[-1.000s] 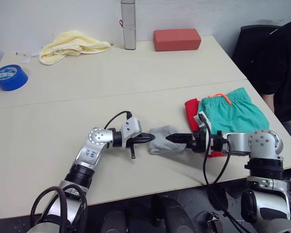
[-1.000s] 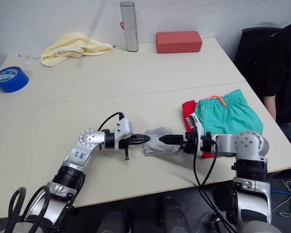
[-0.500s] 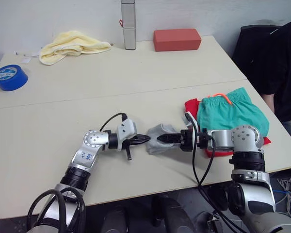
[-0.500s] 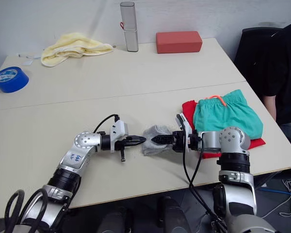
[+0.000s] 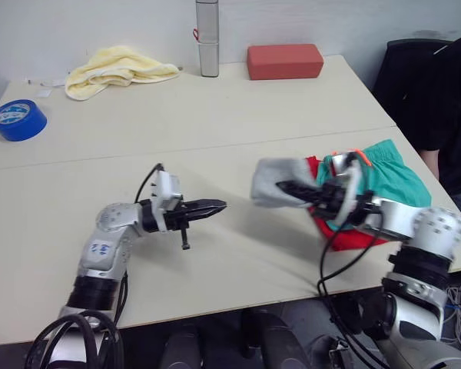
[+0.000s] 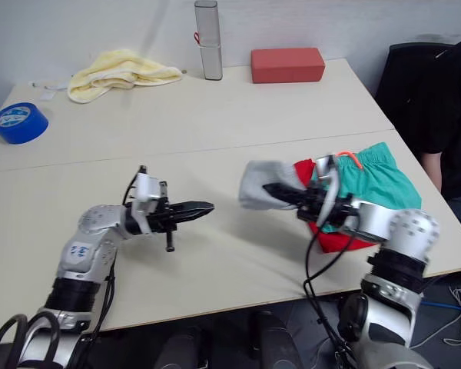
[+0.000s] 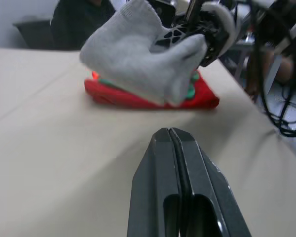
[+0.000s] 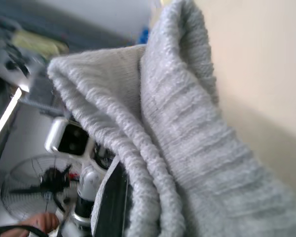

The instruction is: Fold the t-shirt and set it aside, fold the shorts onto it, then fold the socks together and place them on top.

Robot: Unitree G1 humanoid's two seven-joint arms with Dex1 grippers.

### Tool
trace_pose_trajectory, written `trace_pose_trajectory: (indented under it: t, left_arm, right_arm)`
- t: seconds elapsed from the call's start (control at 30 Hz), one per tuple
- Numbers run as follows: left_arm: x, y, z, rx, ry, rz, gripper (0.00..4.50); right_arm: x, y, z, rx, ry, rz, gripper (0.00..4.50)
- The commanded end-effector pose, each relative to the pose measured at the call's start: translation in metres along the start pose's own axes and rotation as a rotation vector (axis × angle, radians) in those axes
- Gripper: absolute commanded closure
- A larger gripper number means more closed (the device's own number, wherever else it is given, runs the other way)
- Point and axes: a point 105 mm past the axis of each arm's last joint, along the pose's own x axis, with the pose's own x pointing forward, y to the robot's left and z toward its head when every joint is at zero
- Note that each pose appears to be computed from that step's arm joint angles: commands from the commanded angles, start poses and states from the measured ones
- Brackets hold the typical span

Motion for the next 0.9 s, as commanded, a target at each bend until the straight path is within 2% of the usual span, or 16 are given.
trace_pose_trajectory:
  t: [0.03, 0.2, 0.37, 0.67, 0.83, 0.9]
  left_arm:
    - [0.003, -0.014, 0.020, 0.013, -0.064, -0.046, 4.50]
    - [0.008, -0.017, 0.021, -0.014, -0.086, -0.025, 4.50]
    - [0.017, -0.017, 0.017, -0.037, -0.094, -0.042, 4.50]
    - [0.021, -0.015, 0.017, -0.029, -0.085, -0.064, 4.50]
    - [0.018, -0.015, 0.017, -0.025, -0.083, -0.057, 4.50]
    - [0.018, -0.016, 0.016, -0.023, -0.081, -0.053, 4.50]
  right_arm:
    - [-0.035, 0.022, 0.028, -0.075, -0.258, -0.046, 4.31]
    - [-0.085, 0.019, 0.057, -0.022, -0.619, -0.248, 4.31]
    - [-0.103, -0.012, 0.058, 0.070, -0.790, -0.391, 4.31]
    - [-0.092, -0.066, 0.069, 0.162, -0.893, -0.466, 4.31]
    - [-0.084, -0.084, 0.062, 0.198, -0.856, -0.530, 4.31]
    - [-0.073, -0.081, 0.058, 0.256, -0.803, -0.483, 3.59]
